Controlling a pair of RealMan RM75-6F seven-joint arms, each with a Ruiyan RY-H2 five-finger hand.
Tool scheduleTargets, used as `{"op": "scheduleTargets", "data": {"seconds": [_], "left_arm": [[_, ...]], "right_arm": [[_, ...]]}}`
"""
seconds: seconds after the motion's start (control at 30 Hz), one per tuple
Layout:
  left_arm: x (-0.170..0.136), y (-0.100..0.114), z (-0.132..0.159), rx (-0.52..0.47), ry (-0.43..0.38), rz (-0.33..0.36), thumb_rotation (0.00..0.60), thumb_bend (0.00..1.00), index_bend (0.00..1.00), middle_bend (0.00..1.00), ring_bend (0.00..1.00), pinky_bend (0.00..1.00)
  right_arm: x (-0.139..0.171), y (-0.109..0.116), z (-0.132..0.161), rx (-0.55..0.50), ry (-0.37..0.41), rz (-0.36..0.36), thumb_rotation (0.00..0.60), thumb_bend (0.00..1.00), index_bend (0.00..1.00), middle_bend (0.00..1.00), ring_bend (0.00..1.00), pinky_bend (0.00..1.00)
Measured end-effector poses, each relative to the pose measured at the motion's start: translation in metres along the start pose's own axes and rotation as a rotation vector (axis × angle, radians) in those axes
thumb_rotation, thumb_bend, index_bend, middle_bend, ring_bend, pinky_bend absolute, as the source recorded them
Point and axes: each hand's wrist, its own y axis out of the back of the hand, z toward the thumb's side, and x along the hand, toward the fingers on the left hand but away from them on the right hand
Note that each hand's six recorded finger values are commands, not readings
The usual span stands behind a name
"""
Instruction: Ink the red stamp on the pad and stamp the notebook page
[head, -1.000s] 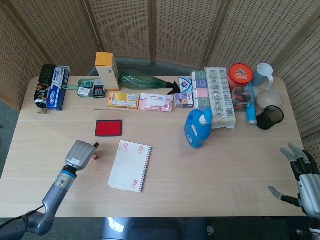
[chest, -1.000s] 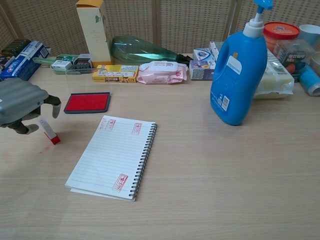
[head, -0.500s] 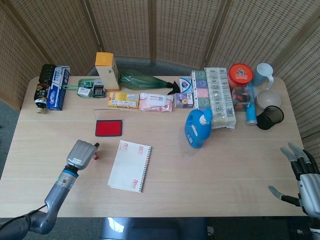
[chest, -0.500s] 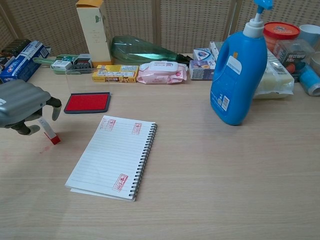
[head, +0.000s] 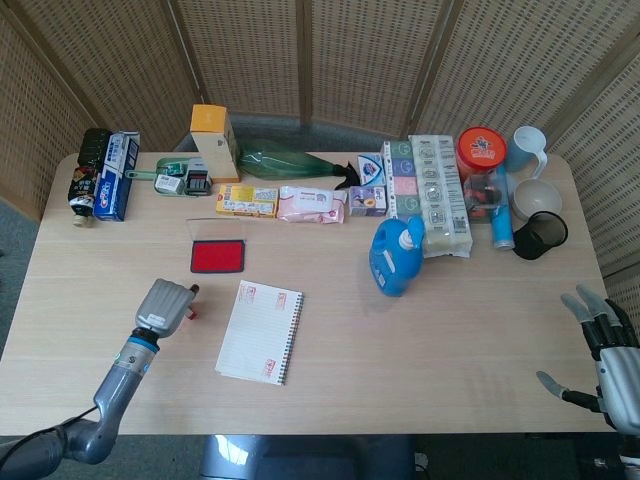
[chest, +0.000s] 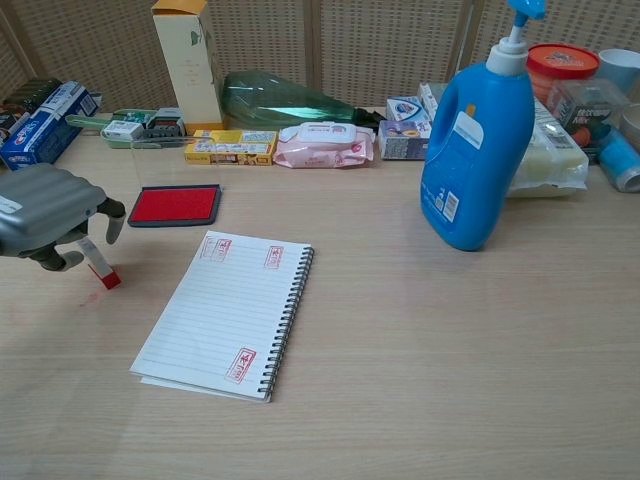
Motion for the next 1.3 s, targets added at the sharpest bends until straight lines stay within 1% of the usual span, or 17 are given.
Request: {"op": "scheduleTargets", "data": {"seconds": [0.1, 0.43, 0.67, 0.87, 1.03, 1.17, 1.3], "left_arm": [[0.001, 0.0, 0.001, 0.003, -0.002, 0.001, 0.6, 0.32, 0.48, 1.0, 1.0, 1.0], [0.002, 0.001, 0.004, 0.006, -0.007, 0.004, 0.6, 0.36, 0.6, 1.0, 1.0, 1.0], [0.002, 0.002, 0.004, 0.013, -0.004, 0.005, 0.6, 0.37, 0.62, 1.0, 1.0, 1.0], [0.002, 0.008, 0.001, 0.019, -0.002, 0.01, 0.6, 0.37, 0.63, 1.0, 1.0, 1.0], [0.006, 0.024, -0.004, 0.038, -0.002, 0.038, 0.6, 0.37, 0.63, 1.0, 1.0, 1.0], [0.013, 0.042, -0.013, 0.076, 0.007, 0.069, 0.6, 0.37, 0.63, 1.0, 1.0, 1.0], [0.025, 0.062, -0.022, 0.109, 0.027, 0.09, 0.6, 0.36, 0.63, 1.0, 1.0, 1.0]], "right_arm": [[0.0, 0.0, 0.0, -0.001, -0.001, 0.001, 0.581, 0.0, 0.09, 0.0, 0.0, 0.0], [0.0, 0.0, 0.0, -0.001, -0.002, 0.001, 0.58, 0.0, 0.09, 0.0, 0.0, 0.0], [0.0, 0.001, 0.0, -0.001, -0.001, 0.0, 0.583, 0.0, 0.09, 0.0, 0.0, 0.0], [0.0, 0.0, 0.0, 0.0, -0.001, 0.002, 0.581, 0.0, 0.09, 0.0, 0.0, 0.0], [0.0, -0.001, 0.0, 0.001, -0.003, 0.004, 0.579, 0.0, 0.09, 0.0, 0.0, 0.0], [-0.001, -0.002, -0.001, 0.004, -0.004, 0.007, 0.582, 0.0, 0.09, 0.0, 0.0, 0.0], [-0.003, -0.004, -0.003, 0.01, -0.017, 0.01, 0.582, 0.0, 0.09, 0.0, 0.0, 0.0]]}}
